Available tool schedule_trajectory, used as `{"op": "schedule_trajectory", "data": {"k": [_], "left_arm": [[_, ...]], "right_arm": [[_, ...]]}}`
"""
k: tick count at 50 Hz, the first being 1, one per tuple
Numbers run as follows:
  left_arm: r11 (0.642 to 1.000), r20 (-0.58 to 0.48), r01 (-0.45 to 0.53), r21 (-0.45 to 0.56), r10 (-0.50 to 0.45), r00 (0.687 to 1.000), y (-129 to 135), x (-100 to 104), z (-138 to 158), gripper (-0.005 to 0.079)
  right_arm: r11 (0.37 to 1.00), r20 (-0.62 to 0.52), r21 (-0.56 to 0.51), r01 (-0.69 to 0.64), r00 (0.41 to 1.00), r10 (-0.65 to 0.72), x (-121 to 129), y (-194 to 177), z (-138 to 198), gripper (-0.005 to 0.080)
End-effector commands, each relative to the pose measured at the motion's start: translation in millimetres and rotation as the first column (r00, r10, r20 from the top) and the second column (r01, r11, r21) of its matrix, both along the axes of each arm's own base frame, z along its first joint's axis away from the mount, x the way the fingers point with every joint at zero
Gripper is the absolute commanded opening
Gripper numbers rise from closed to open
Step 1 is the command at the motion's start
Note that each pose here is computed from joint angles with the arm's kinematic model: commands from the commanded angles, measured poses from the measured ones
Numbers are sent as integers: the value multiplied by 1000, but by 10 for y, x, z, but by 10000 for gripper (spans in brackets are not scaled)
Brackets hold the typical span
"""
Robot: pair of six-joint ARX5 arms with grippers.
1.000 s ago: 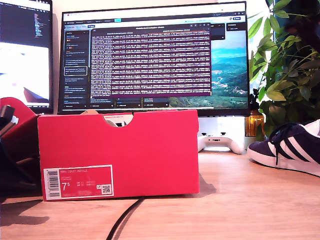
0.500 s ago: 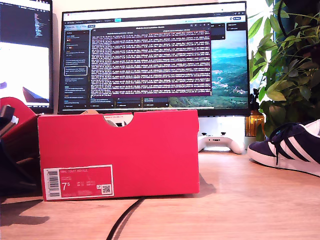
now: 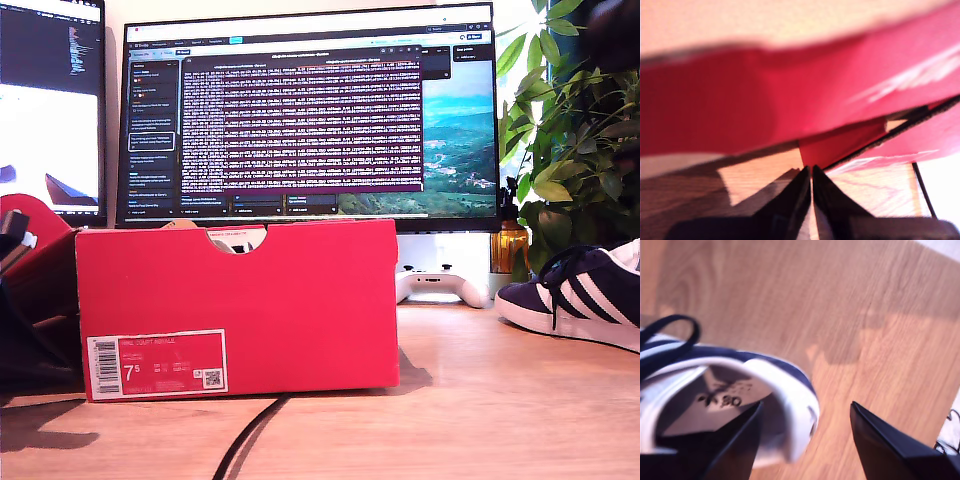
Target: Pack the blue shoes by picking the first shoe and placing it inside the red shoebox, left side, then picking and rotating the second shoe and placing it in the shoebox
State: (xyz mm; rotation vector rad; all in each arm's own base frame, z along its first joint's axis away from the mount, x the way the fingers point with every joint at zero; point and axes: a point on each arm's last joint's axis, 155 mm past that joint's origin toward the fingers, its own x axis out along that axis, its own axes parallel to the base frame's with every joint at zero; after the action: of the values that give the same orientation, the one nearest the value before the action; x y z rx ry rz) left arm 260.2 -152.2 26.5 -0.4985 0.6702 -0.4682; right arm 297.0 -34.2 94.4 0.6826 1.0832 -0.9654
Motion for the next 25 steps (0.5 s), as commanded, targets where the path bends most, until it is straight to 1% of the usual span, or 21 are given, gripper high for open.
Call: {"op": "schedule_trajectory", "data": {"k": [1, 14, 17, 19, 22, 25], "left_arm": [[1000, 14, 11, 1, -11, 1000, -31, 20, 31, -20], [1000, 14, 11, 1, -11, 1000, -31, 20, 31, -20], [1000, 14, 11, 1, -11, 1000, -31, 20, 31, -20], [1000, 14, 11, 1, -11, 1000, -31, 20, 31, -20], [1000, 14, 11, 1, -11, 1000, -31, 20, 31, -20], [1000, 14, 11, 1, -11, 1000, -31, 20, 31, -20]], "right_arm": [[1000, -16, 5, 1, 1000, -1, -30, -19, -110, 497], [998, -4, 67, 3, 1000, -3, -46, 22, -377, 496], [997, -3, 77, 5, 1000, -4, -55, 29, -427, 472], [997, 0, 82, 3, 1000, -3, -55, 35, -452, 440], [996, -5, 84, 10, 1000, -10, -75, 22, -476, 340], [996, -6, 84, 15, 1000, -14, -79, 9, -479, 165]]}}
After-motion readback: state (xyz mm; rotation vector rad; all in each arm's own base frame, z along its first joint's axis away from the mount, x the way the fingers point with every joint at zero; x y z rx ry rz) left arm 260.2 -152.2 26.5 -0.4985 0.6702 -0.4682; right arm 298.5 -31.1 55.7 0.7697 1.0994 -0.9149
